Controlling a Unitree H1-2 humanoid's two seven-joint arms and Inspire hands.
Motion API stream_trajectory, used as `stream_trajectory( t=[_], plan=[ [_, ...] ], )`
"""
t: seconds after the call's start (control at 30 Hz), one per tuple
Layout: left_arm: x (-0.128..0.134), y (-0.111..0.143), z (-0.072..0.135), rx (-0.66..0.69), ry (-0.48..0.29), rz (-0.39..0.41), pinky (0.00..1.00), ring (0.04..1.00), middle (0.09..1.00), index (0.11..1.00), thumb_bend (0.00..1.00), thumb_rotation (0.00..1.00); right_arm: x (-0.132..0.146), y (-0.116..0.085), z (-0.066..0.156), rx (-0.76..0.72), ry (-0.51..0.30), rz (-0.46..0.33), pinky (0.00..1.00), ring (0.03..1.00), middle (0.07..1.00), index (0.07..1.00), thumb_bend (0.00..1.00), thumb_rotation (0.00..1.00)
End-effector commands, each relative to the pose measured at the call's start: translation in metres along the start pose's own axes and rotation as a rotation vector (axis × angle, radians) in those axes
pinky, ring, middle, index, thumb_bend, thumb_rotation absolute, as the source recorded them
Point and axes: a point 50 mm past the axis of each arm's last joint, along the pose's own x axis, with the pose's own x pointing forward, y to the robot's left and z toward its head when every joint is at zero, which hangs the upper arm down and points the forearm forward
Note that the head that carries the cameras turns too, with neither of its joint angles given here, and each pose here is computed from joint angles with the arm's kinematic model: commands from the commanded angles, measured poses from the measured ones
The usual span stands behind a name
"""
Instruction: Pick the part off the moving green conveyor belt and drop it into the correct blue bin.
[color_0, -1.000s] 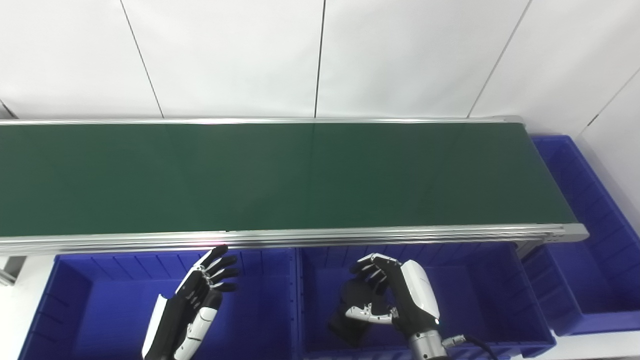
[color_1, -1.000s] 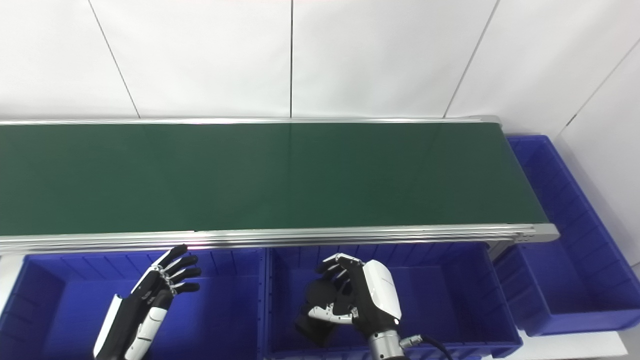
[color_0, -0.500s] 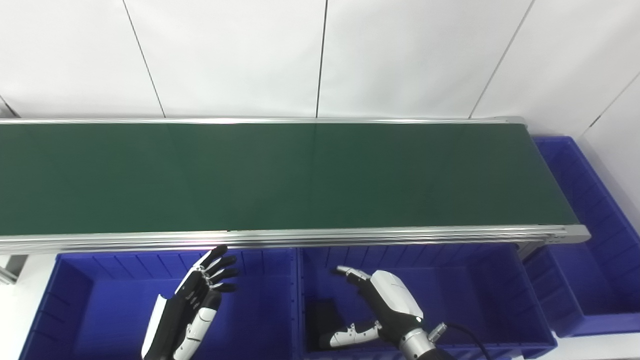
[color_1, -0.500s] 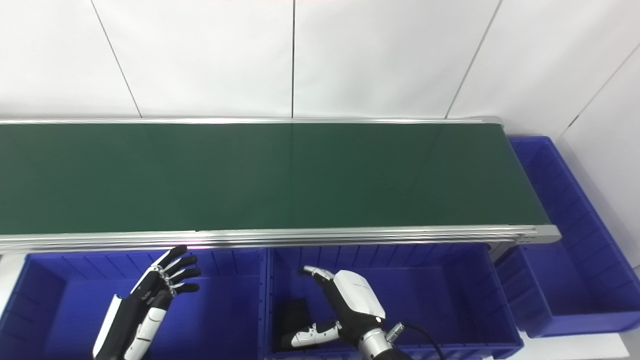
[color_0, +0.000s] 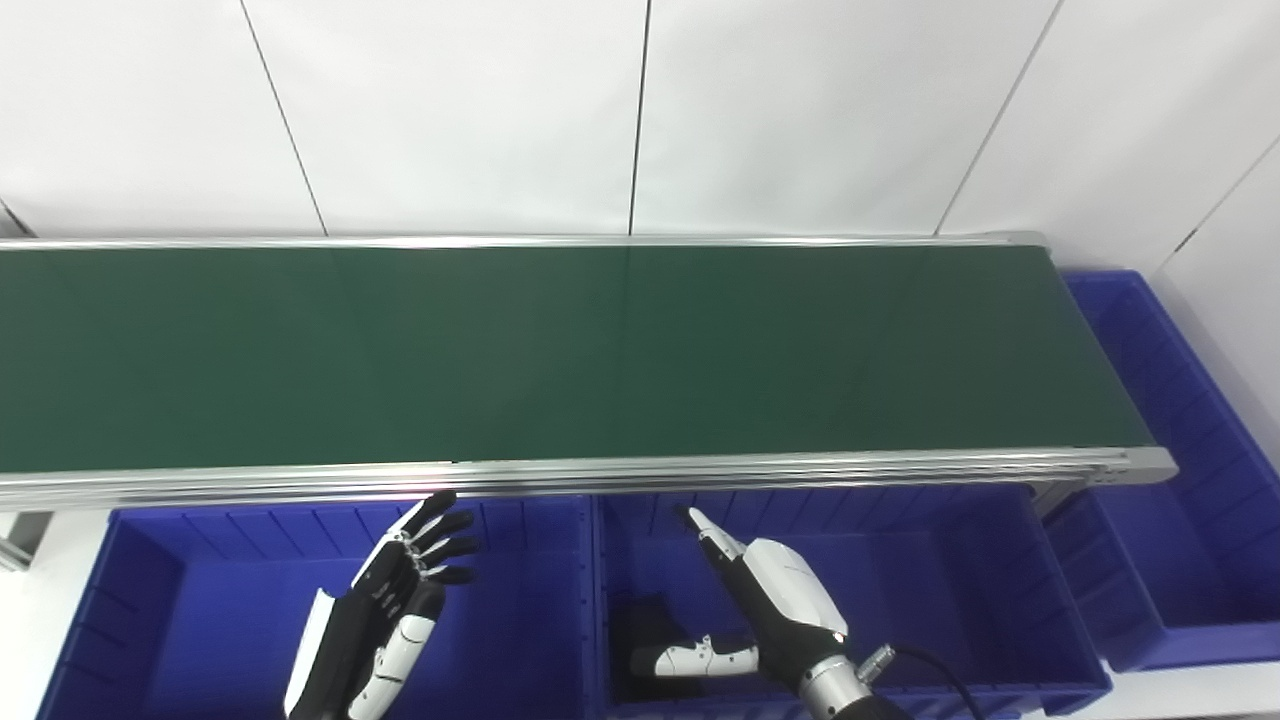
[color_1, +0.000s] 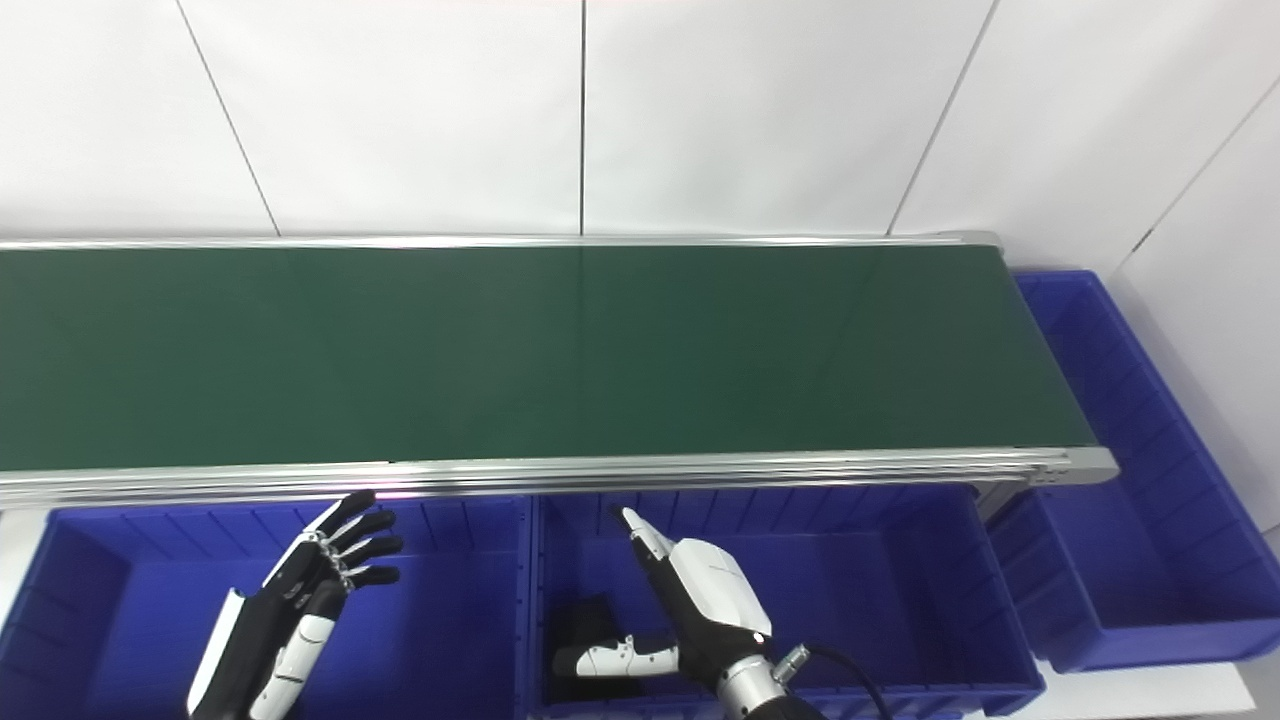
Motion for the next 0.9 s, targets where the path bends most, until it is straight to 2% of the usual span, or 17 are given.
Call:
stream_trajectory(
  t=[0.0,0.13,0.3,0.47,0.67,0.77,0.87],
  plan=[
    [0.002,-0.001,0.006,-0.008,-0.036,-0.001,0.67,0.763,0.820,0.872,0.64,0.80,0.001,-0.009,0.009,0.026,-0.049,-0.069,0.83,0.900,0.937,0.986,0.82,0.74],
    [0.002,-0.001,0.004,-0.003,-0.036,-0.001,0.67,0.759,0.819,0.872,0.64,0.79,-0.003,-0.010,0.011,0.107,-0.108,-0.112,0.80,0.880,0.922,0.971,0.78,0.77],
    [0.003,-0.002,0.001,0.006,-0.039,-0.003,0.66,0.748,0.810,0.866,0.65,0.79,-0.009,-0.008,0.017,0.256,-0.211,-0.154,0.71,0.799,0.850,0.897,0.74,0.75],
    [0.003,-0.004,0.000,0.004,-0.030,-0.004,0.67,0.751,0.815,0.863,0.65,0.79,-0.017,-0.002,0.024,0.406,-0.283,-0.180,0.71,0.793,0.831,0.860,0.74,0.71],
    [0.005,-0.005,-0.005,0.019,-0.021,-0.010,0.68,0.750,0.811,0.857,0.66,0.79,-0.019,0.007,0.024,0.488,-0.306,-0.201,0.69,0.772,0.807,0.845,0.70,0.69],
    [0.006,-0.007,-0.008,0.015,-0.021,-0.015,0.68,0.757,0.813,0.859,0.65,0.78,-0.017,0.012,0.021,0.497,-0.300,-0.183,0.69,0.769,0.805,0.847,0.69,0.69],
    [0.007,-0.009,-0.010,0.017,-0.018,-0.018,0.69,0.763,0.815,0.861,0.64,0.78,-0.015,0.015,0.017,0.495,-0.296,-0.161,0.70,0.774,0.813,0.855,0.72,0.72]
  ],
)
